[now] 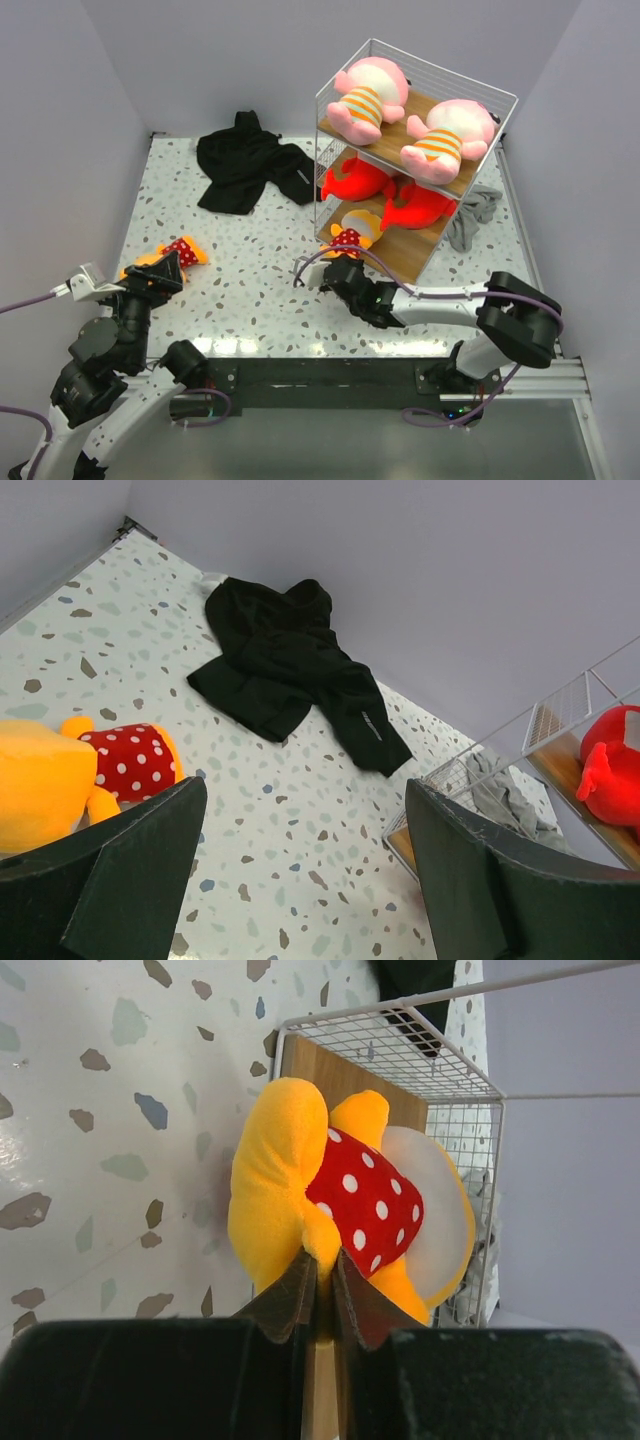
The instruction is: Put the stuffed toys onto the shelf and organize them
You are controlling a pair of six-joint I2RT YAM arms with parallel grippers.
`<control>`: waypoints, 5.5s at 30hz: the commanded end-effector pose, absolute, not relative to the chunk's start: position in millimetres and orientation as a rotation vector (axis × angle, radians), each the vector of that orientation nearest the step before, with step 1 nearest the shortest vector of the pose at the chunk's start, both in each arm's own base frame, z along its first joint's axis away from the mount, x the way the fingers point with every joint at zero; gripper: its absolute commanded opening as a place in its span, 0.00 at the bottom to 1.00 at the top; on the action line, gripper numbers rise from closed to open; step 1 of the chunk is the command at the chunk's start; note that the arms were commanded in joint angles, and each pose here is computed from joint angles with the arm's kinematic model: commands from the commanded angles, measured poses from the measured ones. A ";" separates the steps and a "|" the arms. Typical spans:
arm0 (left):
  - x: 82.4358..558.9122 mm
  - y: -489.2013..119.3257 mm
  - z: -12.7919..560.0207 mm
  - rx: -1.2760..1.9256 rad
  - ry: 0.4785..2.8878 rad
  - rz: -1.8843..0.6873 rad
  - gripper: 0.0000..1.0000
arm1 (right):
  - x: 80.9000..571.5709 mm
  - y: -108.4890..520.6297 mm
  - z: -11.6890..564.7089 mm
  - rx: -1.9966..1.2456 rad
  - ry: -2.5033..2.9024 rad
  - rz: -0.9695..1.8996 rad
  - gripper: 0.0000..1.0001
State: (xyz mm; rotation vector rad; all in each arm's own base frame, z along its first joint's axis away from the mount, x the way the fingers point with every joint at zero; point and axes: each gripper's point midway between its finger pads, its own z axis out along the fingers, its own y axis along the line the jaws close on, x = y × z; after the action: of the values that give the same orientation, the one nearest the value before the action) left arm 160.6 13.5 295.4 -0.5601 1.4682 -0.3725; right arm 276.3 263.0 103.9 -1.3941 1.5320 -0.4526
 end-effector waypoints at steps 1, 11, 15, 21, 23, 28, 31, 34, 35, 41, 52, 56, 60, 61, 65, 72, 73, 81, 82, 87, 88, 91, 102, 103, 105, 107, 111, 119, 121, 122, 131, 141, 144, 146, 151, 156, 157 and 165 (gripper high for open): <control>161.3 12.1 301.7 -0.549 1.440 -0.390 0.86 | 287.5 269.2 119.1 -1.343 1.470 -0.378 0.11; 161.6 11.2 302.3 -0.542 1.439 -0.391 0.85 | 316.7 258.6 119.3 -1.333 1.403 -0.430 0.06; 161.4 10.8 302.2 -0.541 1.440 -0.395 0.86 | 324.1 264.6 114.2 -1.330 1.391 -0.419 0.04; 161.6 10.9 302.3 -0.541 1.440 -0.393 0.86 | 332.6 264.1 109.7 -1.329 1.375 -0.433 0.03; 161.8 10.7 302.2 -0.542 1.440 -0.393 0.86 | 335.9 262.0 108.3 -1.323 1.378 -0.441 0.04; 162.0 10.5 302.1 -0.541 1.442 -0.392 0.85 | 345.8 262.1 112.4 -1.285 1.373 -0.474 0.06; 162.1 10.5 302.1 -0.541 1.442 -0.392 0.86 | 349.1 262.3 107.4 -1.287 1.383 -0.485 0.10; 161.8 11.0 301.9 -0.542 1.441 -0.391 0.86 | 351.0 261.7 108.1 -1.271 1.383 -0.488 0.17; 162.1 11.0 302.3 -0.543 1.440 -0.389 0.86 | 351.2 262.2 108.7 -1.263 1.385 -0.483 0.20; 165.6 8.6 299.4 -0.545 1.453 -0.379 0.86 | 342.1 266.9 121.7 -1.265 1.412 -0.389 0.43; 200.0 -23.9 253.8 -0.611 1.706 -0.244 0.85 | 259.2 316.4 155.3 -1.328 1.431 -0.038 0.63; 217.4 -44.7 222.6 -0.655 1.786 -0.229 0.84 | 216.0 338.9 174.8 -1.267 1.440 0.158 0.64; 229.4 -46.6 201.0 -0.796 1.807 -0.149 0.84 | 180.4 354.3 193.8 -1.223 1.449 0.329 0.64; 231.2 -47.3 200.6 -0.835 1.796 -0.153 0.84 | 173.5 357.0 197.1 -1.210 1.452 0.364 0.64; 240.8 -42.7 203.8 -1.048 1.675 -0.196 0.80 | 159.8 360.9 213.1 -1.167 1.432 0.450 0.63; 264.5 -7.4 223.8 -1.232 1.459 -0.196 0.80 | 148.1 358.1 231.0 -1.129 1.400 0.509 0.63; 274.6 -11.9 221.3 -1.241 1.485 -0.223 0.80 | 147.4 356.6 231.3 -1.129 1.400 0.509 0.63; 300.1 69.9 159.4 -1.531 1.496 -0.035 0.81 | 141.0 344.8 245.9 -1.083 1.387 0.553 0.62; 298.0 84.7 153.9 -1.573 1.478 -0.013 0.82 | 139.6 344.3 246.5 -1.082 1.385 0.560 0.62; 300.9 101.0 115.6 -1.669 1.517 0.026 0.85 | 137.7 344.5 245.1 -1.081 1.388 0.568 0.62; 303.9 100.8 109.8 -1.686 1.530 -0.007 0.86 | 138.6 345.1 243.7 -1.082 1.392 0.564 0.62; 315.1 99.9 92.4 -1.681 1.579 -0.042 0.86 | 136.9 347.7 243.4 -1.090 1.393 0.568 0.62; 334.1 77.3 55.1 -1.624 1.708 -0.249 0.34 | 136.3 349.4 237.1 -1.101 1.406 0.558 0.62; 335.2 73.0 55.1 -1.618 1.720 -0.276 0.24 | 136.2 349.5 236.9 -1.101 1.411 0.559 0.62; 337.9 70.6 58.3 -1.589 1.738 -0.295 0.10 | 136.6 348.6 239.7 -1.088 1.418 0.563 0.62; 342.2 66.5 64.3 -1.544 1.761 -0.323 0.00 | 137.7 348.1 240.0 -1.077 1.426 0.560 0.62; 343.0 61.6 74.3 -1.507 1.766 -0.358 0.00 | 137.6 348.2 242.9 -1.065 1.422 0.569 0.62; 351.3 40.8 118.2 -1.214 1.773 -0.503 0.00 | 138.3 352.5 242.8 -1.055 1.419 0.578 0.62; 352.7 19.4 130.9 -1.071 1.801 -0.621 0.00 | 138.5 355.5 245.4 -1.041 1.426 0.590 0.62; 353.3 12.7 141.1 -0.986 1.781 -0.660 0.00 | 139.1 358.0 244.5 -1.036 1.437 0.592 0.62; 318.6 -62.5 181.5 -0.608 1.755 -1.121 0.00 | 147.0 377.7 308.9 -0.501 1.499 0.945 0.65; 272.2 -92.8 211.2 -0.485 1.705 -1.325 0.00 | 158.5 415.1 309.1 -0.195 1.605 1.120 0.67; 262.9 -98.2 225.0 -0.449 1.681 -1.360 0.00 | 163.8 419.6 303.3 -0.157 1.616 1.107 0.67; 256.5 -101.8 233.8 -0.428 1.667 -1.391 0.00 | 167.3 419.6 301.5 -0.131 1.606 1.102 0.68; 242.5 -108.3 247.6 -0.396 1.632 -1.442 0.00 | 173.2 423.2 305.7 -0.144 1.575 1.058 0.70; 231.2 -112.5 261.5 -0.357 1.598 -1.470 0.00 | 180.9 421.8 299.6 -0.090 1.582 1.026 0.68; 229.3 -113.2 264.4 -0.353 1.590 -1.473 0.00 | 181.0 421.9 300.1 -0.088 1.575 1.029 0.68; 219.6 -116.7 261.7 -0.362 1.577 -1.521 0.00 | 180.9 424.3 312.0 -0.085 1.505 1.067 0.66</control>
State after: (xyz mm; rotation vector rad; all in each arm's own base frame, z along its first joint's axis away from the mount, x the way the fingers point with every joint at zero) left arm 229.3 -112.4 257.8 -0.3851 1.5976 -1.4701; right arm 175.2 427.3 279.0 -0.1879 1.6039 1.0178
